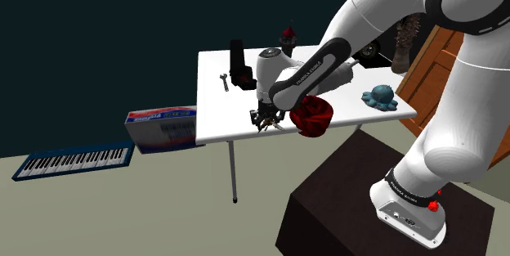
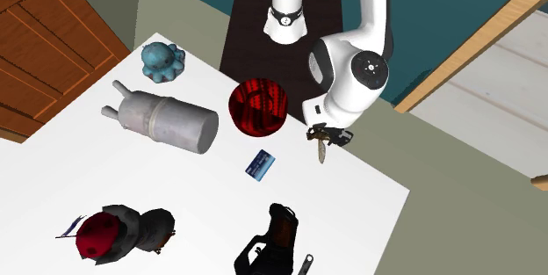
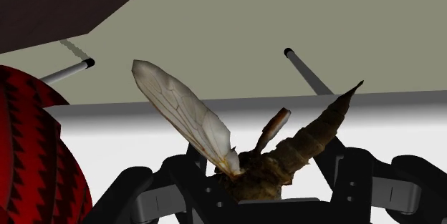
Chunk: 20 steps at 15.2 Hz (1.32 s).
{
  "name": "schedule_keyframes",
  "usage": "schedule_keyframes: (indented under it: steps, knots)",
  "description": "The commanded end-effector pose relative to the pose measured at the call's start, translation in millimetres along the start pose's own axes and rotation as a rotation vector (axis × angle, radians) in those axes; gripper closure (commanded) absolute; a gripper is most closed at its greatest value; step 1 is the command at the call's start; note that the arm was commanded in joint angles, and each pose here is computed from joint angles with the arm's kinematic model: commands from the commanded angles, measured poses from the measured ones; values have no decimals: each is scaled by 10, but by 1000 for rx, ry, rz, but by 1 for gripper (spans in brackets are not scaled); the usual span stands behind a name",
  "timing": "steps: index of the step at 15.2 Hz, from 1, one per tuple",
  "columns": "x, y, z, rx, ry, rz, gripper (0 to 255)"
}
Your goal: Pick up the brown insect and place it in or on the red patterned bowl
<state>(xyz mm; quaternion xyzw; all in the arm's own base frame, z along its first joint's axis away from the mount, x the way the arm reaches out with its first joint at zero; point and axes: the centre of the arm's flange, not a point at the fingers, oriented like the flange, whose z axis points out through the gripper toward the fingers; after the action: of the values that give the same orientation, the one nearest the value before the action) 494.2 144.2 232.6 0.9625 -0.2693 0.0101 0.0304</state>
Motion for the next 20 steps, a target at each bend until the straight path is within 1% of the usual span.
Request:
schedule_keyframes:
  steps: [1, 8, 20]
  knots:
    - [0, 0, 0, 0, 0, 0, 255]
    - [0, 0, 1, 0, 0, 0, 255]
    - [23, 34, -632, 0, 0, 0, 255]
